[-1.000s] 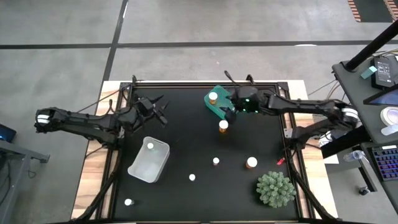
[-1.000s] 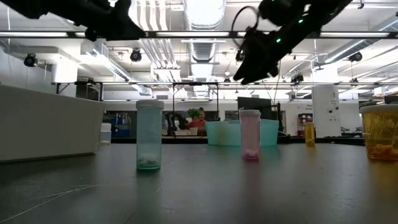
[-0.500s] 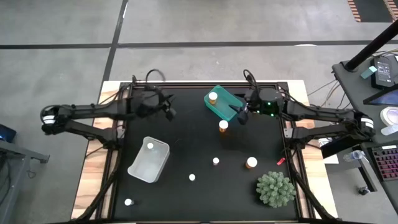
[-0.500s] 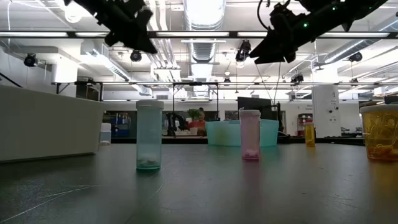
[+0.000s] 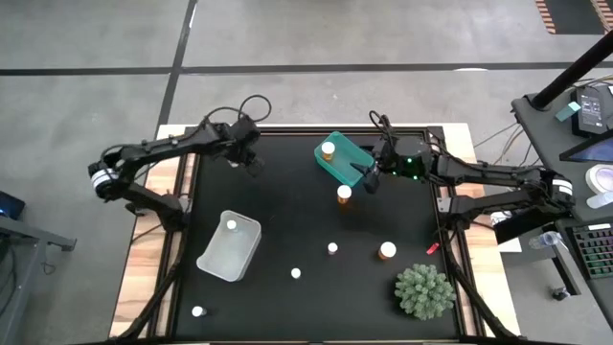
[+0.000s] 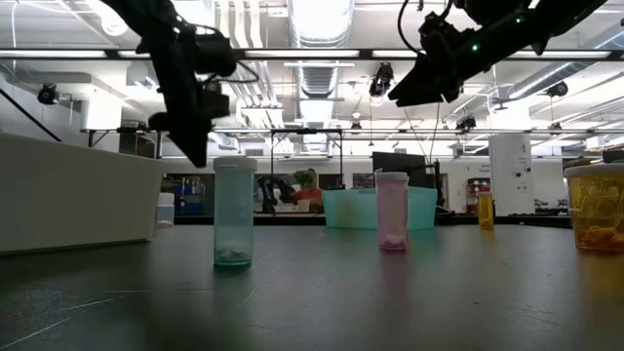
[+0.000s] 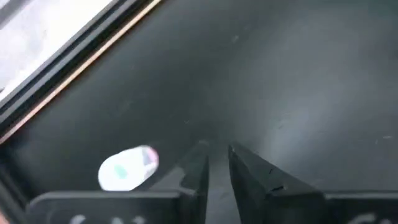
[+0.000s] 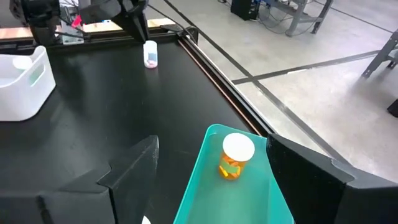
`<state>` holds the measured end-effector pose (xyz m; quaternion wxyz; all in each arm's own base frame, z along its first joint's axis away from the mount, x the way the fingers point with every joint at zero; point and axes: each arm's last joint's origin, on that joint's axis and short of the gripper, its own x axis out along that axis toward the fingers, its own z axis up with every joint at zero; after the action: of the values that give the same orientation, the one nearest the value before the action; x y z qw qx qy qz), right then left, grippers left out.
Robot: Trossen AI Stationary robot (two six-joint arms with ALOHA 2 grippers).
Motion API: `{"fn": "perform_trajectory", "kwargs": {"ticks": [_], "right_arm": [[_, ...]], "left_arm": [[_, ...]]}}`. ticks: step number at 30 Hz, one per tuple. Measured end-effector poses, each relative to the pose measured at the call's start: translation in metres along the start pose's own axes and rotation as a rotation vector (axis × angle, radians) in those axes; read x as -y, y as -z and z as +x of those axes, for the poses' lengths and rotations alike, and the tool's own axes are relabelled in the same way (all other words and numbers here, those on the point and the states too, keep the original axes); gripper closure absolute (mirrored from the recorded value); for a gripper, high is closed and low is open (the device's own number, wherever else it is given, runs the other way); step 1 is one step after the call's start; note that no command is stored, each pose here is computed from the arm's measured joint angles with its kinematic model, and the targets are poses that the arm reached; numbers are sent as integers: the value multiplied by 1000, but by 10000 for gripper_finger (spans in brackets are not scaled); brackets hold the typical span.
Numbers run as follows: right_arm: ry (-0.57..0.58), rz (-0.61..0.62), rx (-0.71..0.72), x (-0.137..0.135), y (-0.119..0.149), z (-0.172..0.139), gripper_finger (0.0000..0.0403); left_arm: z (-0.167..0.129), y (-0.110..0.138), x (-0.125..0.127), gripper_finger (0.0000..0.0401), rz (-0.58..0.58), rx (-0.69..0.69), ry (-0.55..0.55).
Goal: Pick and place medicine bottles into bin by pill shape (circle, oval)
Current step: Put the top transparent capsule bottle into the blue bin
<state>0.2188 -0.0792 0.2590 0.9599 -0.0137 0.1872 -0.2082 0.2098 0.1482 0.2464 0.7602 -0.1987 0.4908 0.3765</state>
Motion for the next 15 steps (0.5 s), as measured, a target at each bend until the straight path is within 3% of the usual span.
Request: {"fn": "perform_trajectory", "kwargs": {"ticks": [7,10,15], "right_arm": [[-1,-13,-12,0,2,3,117],[-1,-13,-12,0,2,2,117],[-1,-13,-11,0,2,2,117]], "left_arm": [[13,0,-20,248,-34,-72,-65],[18,-1,-31,205,-65,-80,-141],[27,-2,-42,165,-98,-113,-174]]}}
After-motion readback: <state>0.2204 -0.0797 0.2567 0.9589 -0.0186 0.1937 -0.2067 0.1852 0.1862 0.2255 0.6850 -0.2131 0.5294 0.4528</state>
